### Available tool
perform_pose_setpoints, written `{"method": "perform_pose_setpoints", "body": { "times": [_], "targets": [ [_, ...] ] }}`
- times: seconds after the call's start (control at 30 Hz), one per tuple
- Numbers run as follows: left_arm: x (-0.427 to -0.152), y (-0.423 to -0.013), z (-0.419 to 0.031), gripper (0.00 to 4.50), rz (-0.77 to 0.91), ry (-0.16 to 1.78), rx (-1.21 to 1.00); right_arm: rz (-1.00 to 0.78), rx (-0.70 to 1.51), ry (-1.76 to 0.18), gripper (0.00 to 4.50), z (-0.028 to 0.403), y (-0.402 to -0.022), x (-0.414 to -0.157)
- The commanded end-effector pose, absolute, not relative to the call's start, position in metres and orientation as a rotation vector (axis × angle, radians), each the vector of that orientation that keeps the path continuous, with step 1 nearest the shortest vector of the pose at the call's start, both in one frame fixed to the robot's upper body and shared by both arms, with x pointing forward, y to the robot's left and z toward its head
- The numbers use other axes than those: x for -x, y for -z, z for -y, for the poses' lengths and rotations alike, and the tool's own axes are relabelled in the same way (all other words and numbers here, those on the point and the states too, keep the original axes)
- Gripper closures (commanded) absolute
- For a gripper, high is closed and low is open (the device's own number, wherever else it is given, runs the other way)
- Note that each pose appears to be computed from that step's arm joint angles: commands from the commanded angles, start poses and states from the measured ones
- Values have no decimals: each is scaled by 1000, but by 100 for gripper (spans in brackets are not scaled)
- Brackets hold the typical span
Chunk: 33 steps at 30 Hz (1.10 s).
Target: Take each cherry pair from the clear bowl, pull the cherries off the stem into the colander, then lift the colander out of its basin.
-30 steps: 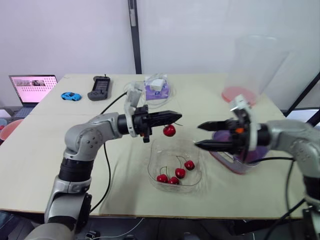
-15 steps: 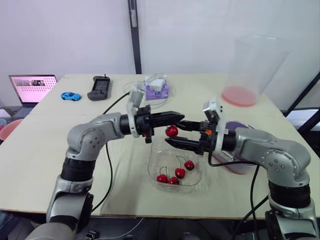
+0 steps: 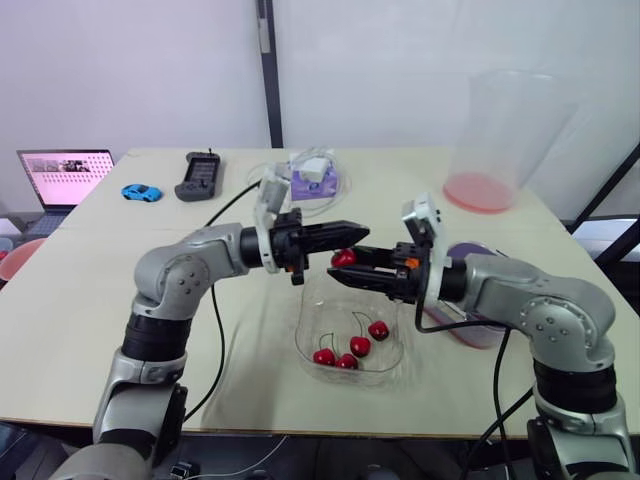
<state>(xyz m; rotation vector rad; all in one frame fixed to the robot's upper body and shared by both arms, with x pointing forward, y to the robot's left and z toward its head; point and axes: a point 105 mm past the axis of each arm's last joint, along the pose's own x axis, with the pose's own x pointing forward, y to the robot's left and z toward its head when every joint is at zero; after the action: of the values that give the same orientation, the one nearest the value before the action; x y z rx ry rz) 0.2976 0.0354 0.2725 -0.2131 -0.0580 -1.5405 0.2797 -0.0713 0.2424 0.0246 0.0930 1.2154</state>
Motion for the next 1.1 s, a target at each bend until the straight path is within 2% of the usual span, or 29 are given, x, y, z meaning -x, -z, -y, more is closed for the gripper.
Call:
{"method": "perform_pose_setpoints", "body": {
  "times": [0.03, 0.17, 0.2, 0.27, 0.6, 0.93, 1.1],
  "targets": [
    [-294, -283, -35, 450, 102, 1556, 182, -42, -3, -1235, 228, 70, -253, -274],
    [-296, -283, -36, 450, 100, 1553, 175, -34, -16, -1238, 228, 69, -256, -274],
    [-296, -283, -36, 450, 101, 1553, 177, -31, -19, -1236, 281, 69, -257, -274],
    [-296, -283, -35, 450, 103, 1556, 176, -26, -22, -1234, 352, 69, -258, -275],
    [-298, -285, -36, 450, 109, 1551, 173, -37, -10, -1221, 352, 71, -256, -275],
    [-298, -287, -37, 450, 123, 1551, 178, -192, 41, -1180, 352, 82, -226, -278],
    [-297, -286, -37, 450, 122, 1553, 182, -174, 39, -1172, 352, 86, -233, -278]
  ]
}}
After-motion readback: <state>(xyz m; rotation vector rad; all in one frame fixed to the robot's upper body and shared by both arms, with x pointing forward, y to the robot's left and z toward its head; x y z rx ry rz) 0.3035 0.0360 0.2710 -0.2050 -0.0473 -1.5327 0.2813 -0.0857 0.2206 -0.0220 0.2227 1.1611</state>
